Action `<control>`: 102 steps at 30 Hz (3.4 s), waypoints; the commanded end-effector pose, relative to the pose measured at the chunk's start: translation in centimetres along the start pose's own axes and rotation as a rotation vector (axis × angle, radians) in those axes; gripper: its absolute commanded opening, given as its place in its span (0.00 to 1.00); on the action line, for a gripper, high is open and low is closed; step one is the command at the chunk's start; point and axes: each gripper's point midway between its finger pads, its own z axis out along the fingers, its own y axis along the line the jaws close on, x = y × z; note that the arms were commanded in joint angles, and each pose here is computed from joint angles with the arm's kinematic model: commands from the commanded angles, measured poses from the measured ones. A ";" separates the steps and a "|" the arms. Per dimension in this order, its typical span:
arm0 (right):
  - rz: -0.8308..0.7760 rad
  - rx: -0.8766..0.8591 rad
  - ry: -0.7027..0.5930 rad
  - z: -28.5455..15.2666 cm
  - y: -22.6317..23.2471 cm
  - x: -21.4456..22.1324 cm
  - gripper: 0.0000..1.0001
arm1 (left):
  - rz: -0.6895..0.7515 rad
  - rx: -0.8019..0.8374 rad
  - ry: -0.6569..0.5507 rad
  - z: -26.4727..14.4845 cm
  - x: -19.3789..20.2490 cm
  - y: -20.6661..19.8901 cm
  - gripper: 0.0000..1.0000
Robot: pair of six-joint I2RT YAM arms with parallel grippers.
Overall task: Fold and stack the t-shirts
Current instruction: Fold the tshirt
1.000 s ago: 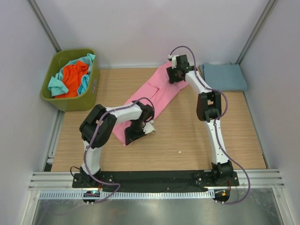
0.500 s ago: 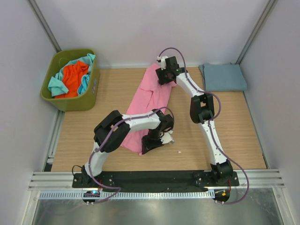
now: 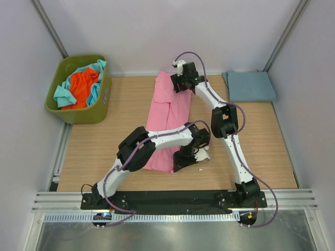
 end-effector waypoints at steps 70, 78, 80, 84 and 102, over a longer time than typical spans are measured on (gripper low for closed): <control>1.074 -0.184 0.331 -34.6 8.4 15.7 0.74 | -1.240 0.243 -0.922 -18.0 10.4 10.3 0.84; 1.242 -0.333 0.505 -33.6 13.1 22.9 0.68 | -1.384 0.366 -0.847 -9.9 10.8 9.0 0.78; 1.281 -0.335 0.543 -33.5 13.8 24.5 0.67 | -1.411 0.380 -0.815 -8.2 11.1 8.8 0.75; 1.266 -0.386 0.546 -33.3 15.3 25.0 0.66 | -1.471 0.418 -0.751 -5.6 11.6 8.0 0.72; 1.139 -0.377 0.652 -34.4 19.5 27.7 0.65 | -1.526 0.482 -0.669 -3.0 10.5 8.0 0.61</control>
